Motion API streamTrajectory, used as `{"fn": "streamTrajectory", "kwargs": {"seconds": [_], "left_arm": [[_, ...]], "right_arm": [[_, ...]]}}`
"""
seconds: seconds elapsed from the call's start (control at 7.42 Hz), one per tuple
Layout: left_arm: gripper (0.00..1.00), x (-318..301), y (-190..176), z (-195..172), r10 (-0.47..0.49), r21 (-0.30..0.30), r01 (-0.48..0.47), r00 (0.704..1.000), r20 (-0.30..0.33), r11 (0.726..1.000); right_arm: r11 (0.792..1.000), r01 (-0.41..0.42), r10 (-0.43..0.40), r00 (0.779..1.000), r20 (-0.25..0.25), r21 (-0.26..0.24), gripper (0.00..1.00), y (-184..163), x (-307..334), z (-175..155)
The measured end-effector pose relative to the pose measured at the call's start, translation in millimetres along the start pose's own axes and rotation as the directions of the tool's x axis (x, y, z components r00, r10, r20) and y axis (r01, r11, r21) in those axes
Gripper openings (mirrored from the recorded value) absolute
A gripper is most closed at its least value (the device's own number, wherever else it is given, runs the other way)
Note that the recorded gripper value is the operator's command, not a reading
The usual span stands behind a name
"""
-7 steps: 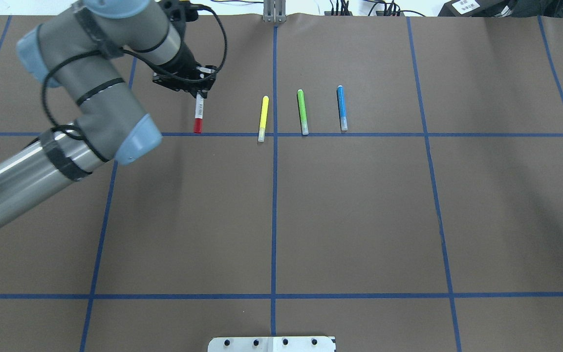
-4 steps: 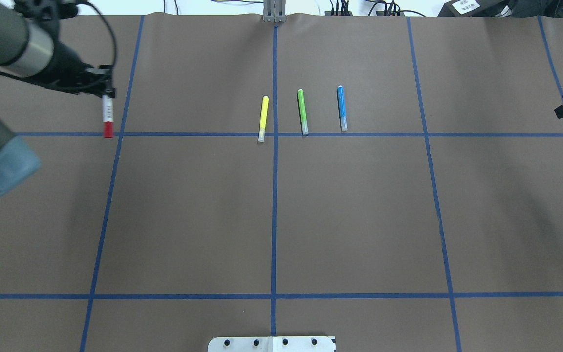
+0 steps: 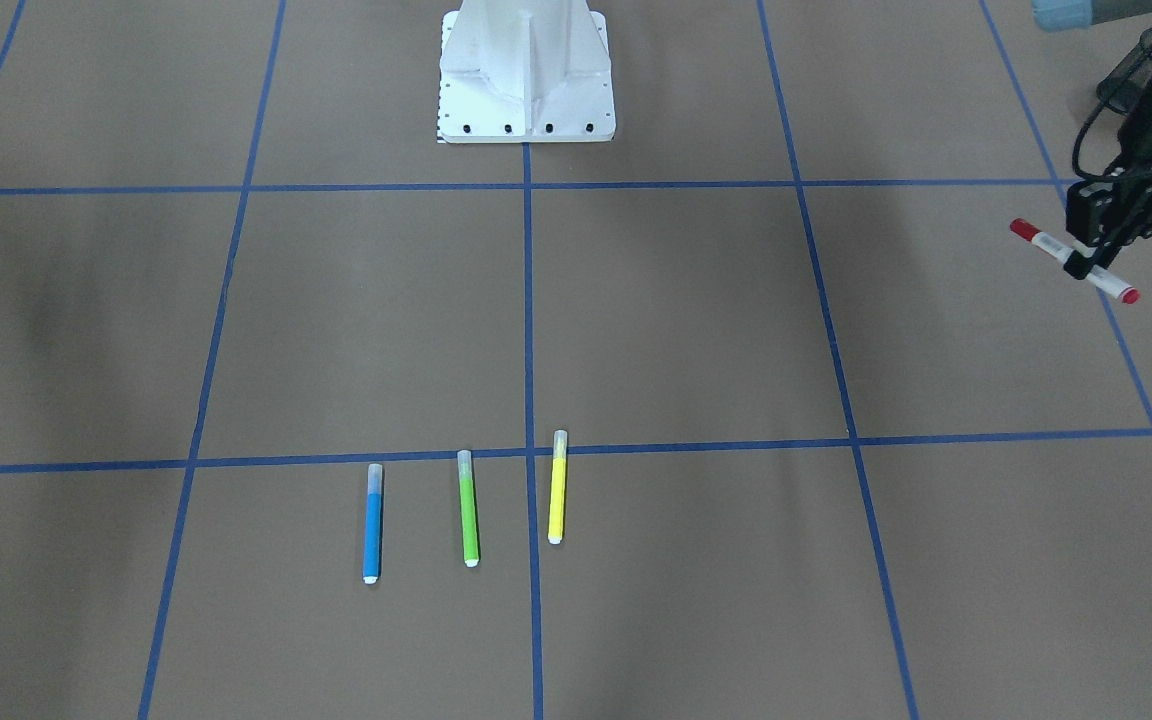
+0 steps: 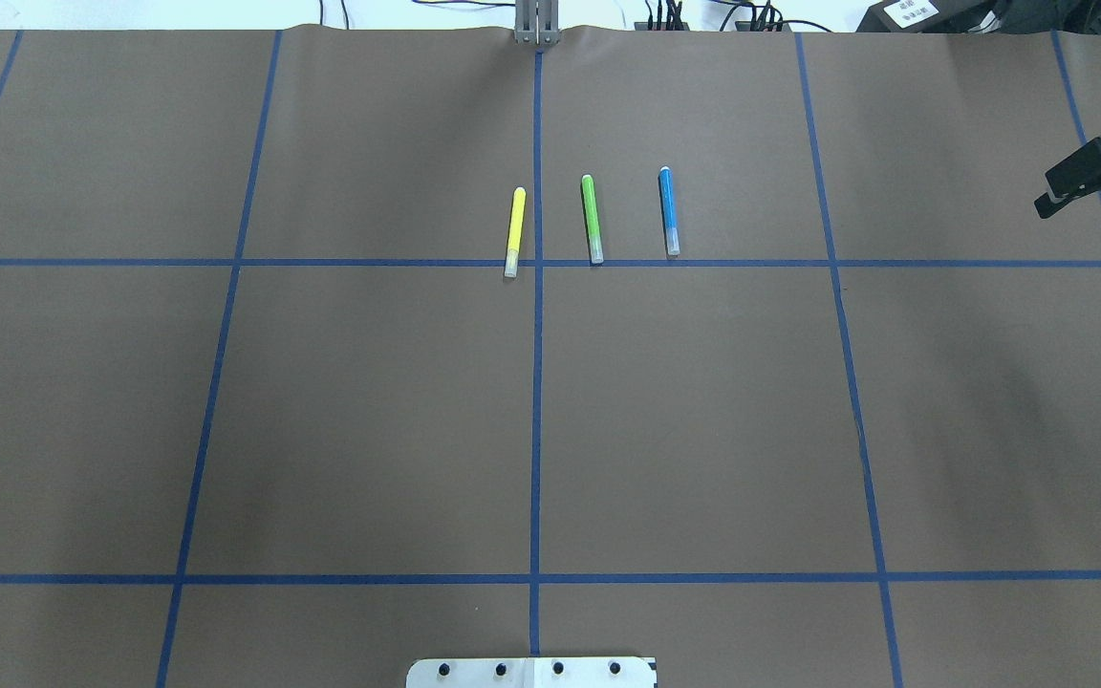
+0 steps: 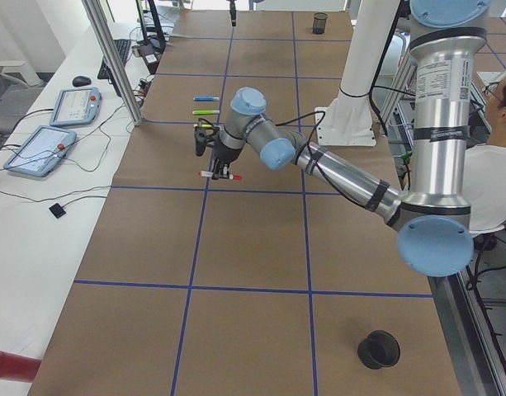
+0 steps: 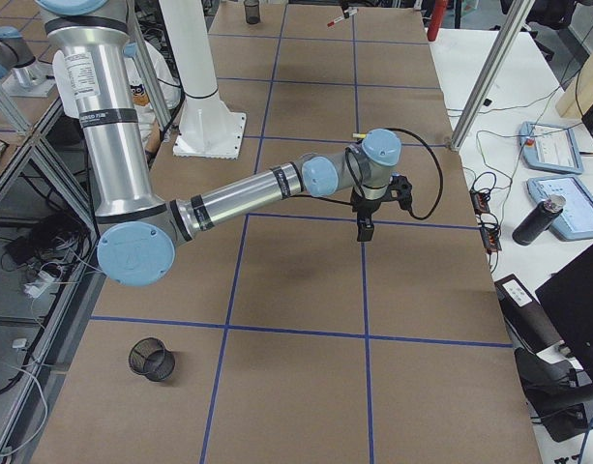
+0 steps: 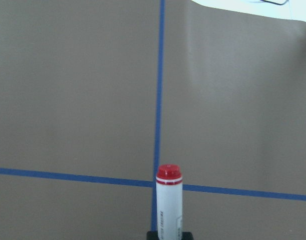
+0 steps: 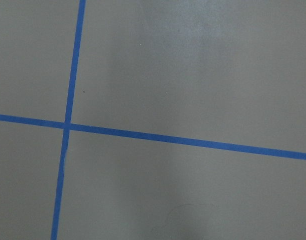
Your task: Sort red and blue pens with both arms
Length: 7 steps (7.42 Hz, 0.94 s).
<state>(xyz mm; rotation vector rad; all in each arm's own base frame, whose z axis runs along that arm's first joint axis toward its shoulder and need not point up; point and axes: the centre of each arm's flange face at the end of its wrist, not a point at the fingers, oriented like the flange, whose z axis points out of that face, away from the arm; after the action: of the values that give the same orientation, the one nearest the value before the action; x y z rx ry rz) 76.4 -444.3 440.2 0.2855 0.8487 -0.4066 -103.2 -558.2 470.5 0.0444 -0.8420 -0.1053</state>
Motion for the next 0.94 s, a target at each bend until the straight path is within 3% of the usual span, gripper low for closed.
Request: {"fn": "streamTrajectory", "kwargs": {"seconds": [0.4, 0.67, 0.94], "left_arm": [[0.00, -168.2, 22.2, -16.0, -0.198, 0.068, 0.194, 0.978, 0.067, 0.979], [0.00, -262.8, 51.8, -40.9, -0.320, 0.140, 0.314, 0.947, 0.021, 0.939], [0.00, -328.0, 106.6, -56.4, -0.367, 0.216, 0.360, 0.930, -0.005, 0.908]], "right_arm": [[1.000, -0.001, 0.001, 1.000, 0.000, -0.003, 1.00, -2.5, -0.9, 1.8], [1.000, -0.001, 0.001, 1.000, -0.001, -0.003, 1.00, -2.7, -0.9, 1.8], [1.000, 0.003, -0.003, 1.000, -0.001, 0.002, 1.00, -2.4, -2.5, -0.6]]}}
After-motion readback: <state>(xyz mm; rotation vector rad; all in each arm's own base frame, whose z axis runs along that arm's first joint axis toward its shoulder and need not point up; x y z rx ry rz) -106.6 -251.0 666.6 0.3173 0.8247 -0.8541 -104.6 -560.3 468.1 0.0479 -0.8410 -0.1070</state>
